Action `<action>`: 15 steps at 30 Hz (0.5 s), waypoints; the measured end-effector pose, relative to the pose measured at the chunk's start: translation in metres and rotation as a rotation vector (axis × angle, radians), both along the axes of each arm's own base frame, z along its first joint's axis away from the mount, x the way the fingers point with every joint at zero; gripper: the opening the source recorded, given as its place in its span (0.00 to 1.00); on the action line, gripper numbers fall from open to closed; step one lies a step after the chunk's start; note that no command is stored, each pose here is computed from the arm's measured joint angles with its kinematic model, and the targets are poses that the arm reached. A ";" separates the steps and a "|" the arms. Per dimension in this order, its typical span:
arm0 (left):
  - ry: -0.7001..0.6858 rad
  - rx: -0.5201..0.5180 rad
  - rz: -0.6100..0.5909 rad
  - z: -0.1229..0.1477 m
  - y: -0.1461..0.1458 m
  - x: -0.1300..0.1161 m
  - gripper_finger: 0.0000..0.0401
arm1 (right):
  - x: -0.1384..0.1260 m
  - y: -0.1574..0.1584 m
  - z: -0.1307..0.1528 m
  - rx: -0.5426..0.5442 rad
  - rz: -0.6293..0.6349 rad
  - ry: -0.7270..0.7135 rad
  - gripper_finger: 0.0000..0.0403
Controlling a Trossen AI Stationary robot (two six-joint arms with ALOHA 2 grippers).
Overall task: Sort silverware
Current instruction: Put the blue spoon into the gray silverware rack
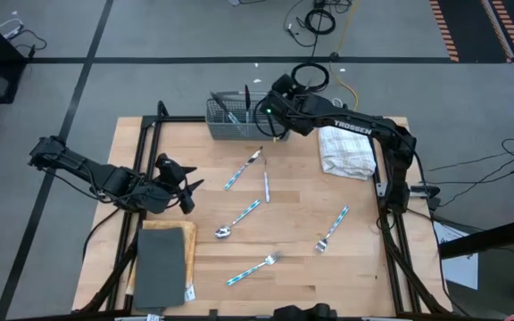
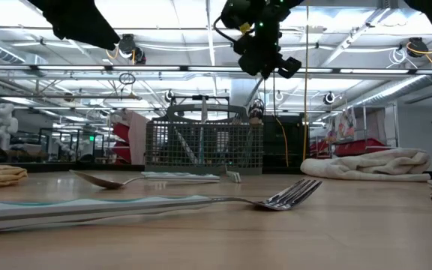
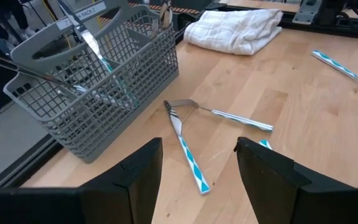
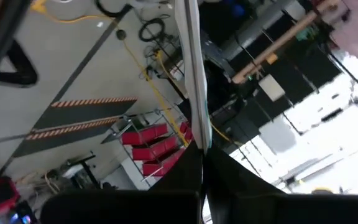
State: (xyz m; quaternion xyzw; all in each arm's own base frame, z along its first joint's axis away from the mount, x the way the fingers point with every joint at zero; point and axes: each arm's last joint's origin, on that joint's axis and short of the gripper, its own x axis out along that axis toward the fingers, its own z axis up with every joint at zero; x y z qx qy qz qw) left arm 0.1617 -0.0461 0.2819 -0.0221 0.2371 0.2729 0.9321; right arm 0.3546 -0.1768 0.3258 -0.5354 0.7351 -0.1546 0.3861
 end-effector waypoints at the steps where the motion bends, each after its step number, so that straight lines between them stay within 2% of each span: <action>1: 0.000 0.001 0.000 0.000 0.000 0.000 0.53 | -0.001 -0.001 -0.002 0.008 -0.007 -0.005 0.00; 15: 0.032 0.015 0.001 -0.002 0.001 -0.002 0.53 | -0.012 -0.018 -0.006 0.091 -0.027 0.004 0.00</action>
